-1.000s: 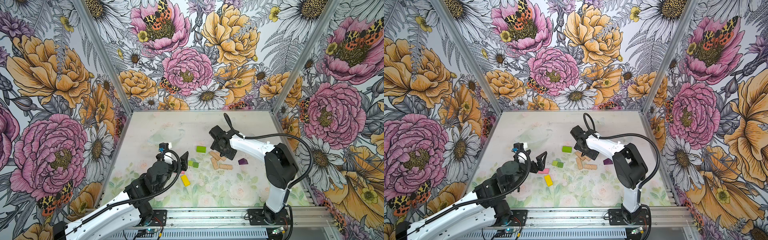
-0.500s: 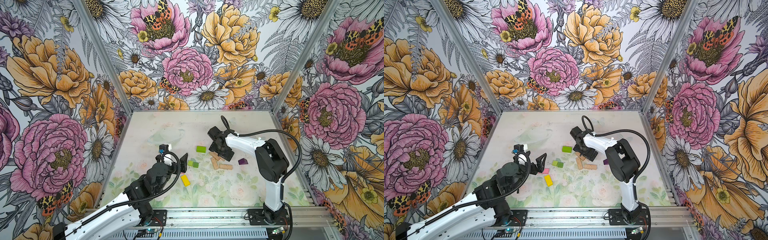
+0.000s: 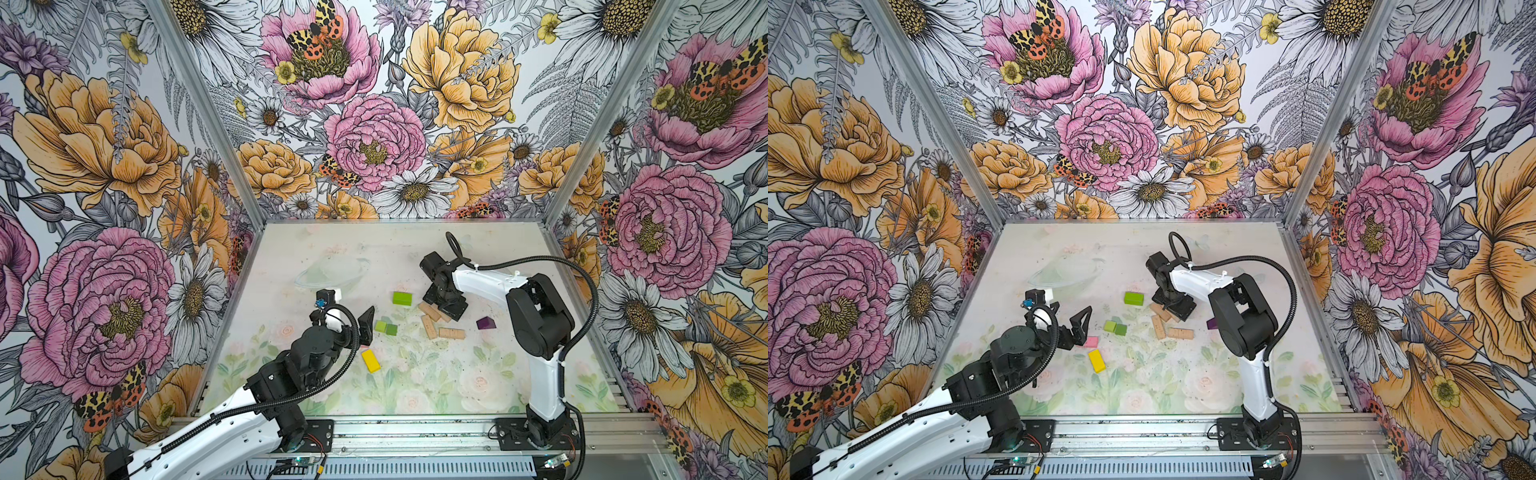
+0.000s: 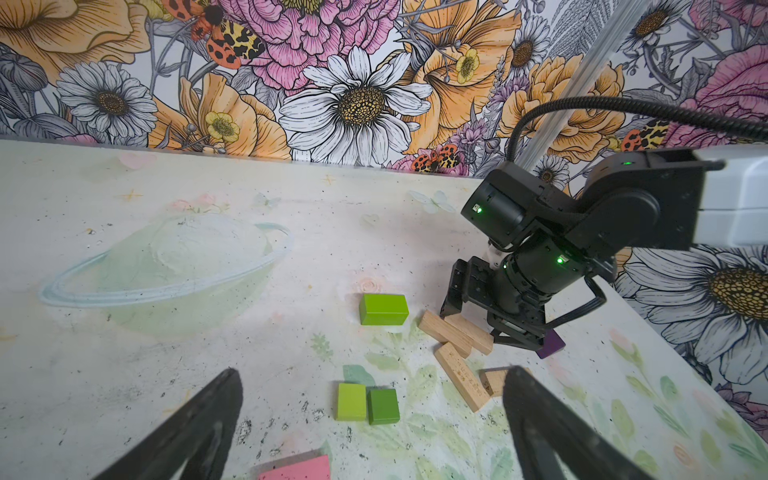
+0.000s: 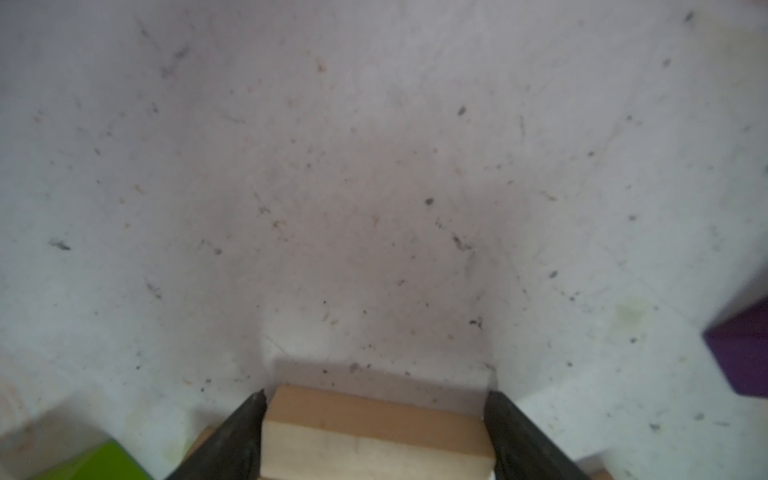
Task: Build the wood block tower
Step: 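Lower the right gripper and grasp a wooden block by its end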
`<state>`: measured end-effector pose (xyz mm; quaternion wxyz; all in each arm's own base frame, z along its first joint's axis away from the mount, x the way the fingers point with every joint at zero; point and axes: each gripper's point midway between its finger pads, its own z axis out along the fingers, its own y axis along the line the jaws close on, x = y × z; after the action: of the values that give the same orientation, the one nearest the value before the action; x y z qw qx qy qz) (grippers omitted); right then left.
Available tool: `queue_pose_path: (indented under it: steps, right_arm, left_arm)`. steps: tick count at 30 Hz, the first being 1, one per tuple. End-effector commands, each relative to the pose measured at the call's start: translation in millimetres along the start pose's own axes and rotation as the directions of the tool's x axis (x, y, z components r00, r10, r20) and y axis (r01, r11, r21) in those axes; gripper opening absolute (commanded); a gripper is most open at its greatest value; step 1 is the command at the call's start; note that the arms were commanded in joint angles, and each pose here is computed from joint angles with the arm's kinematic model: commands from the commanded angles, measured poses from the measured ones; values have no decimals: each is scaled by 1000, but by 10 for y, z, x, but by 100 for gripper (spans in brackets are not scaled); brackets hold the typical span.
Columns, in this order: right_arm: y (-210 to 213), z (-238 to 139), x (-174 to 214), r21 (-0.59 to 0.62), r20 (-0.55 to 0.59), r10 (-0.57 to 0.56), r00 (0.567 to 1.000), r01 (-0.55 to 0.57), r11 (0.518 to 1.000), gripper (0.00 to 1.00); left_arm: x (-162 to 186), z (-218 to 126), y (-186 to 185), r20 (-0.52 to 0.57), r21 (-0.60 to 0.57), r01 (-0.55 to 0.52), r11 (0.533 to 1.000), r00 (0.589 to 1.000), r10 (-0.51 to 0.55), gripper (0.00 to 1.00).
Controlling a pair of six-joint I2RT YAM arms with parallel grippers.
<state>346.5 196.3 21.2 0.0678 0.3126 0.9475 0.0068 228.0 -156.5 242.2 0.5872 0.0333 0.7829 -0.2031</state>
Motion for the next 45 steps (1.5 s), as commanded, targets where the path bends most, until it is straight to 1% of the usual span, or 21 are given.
queue_pose_path:
  steps: [1,4,11,21,28,32,36,38,42,45]
  right_arm:
    - [85,5,-11,-19,1,-9,1000,9,1000,83]
    - [86,-7,6,-16,12,-22,1000,23,1000,87]
    - [108,1,67,-22,-6,-23,1000,23,999,91]
    - [99,0,218,-15,-16,5,1000,-5,1000,92]
    - [73,28,192,-4,-11,22,1000,-22,1000,91]
    - [64,37,137,-1,-4,17,1000,-17,1000,87]
    - [32,40,17,1,5,-3,1000,3,1000,67]
    - [0,41,-52,2,5,-3,1000,3,1000,62]
    - [-61,34,-216,1,12,1,1000,-1,1000,58]
    - [-103,20,-387,-4,21,11,1000,-11,1000,57]
  left_arm:
    - [57,-1,52,-6,-22,-7,1000,1000,6,99]
    - [66,-3,56,-8,-22,-6,1000,1000,5,99]
    - [68,-6,80,-6,-32,-3,999,1000,3,99]
    - [125,-13,53,-24,-8,17,1000,1000,-17,99]
    - [111,-35,63,-17,-5,26,1000,1000,-26,99]
    - [103,-56,82,-7,-6,34,999,999,-34,99]
    - [103,-63,98,-5,-12,34,999,999,-35,99]
    - [103,-63,107,-5,-17,33,999,999,-33,99]
    - [94,-67,131,-3,-32,30,999,1000,-30,99]
    - [72,-72,144,0,-42,28,999,1000,-28,99]
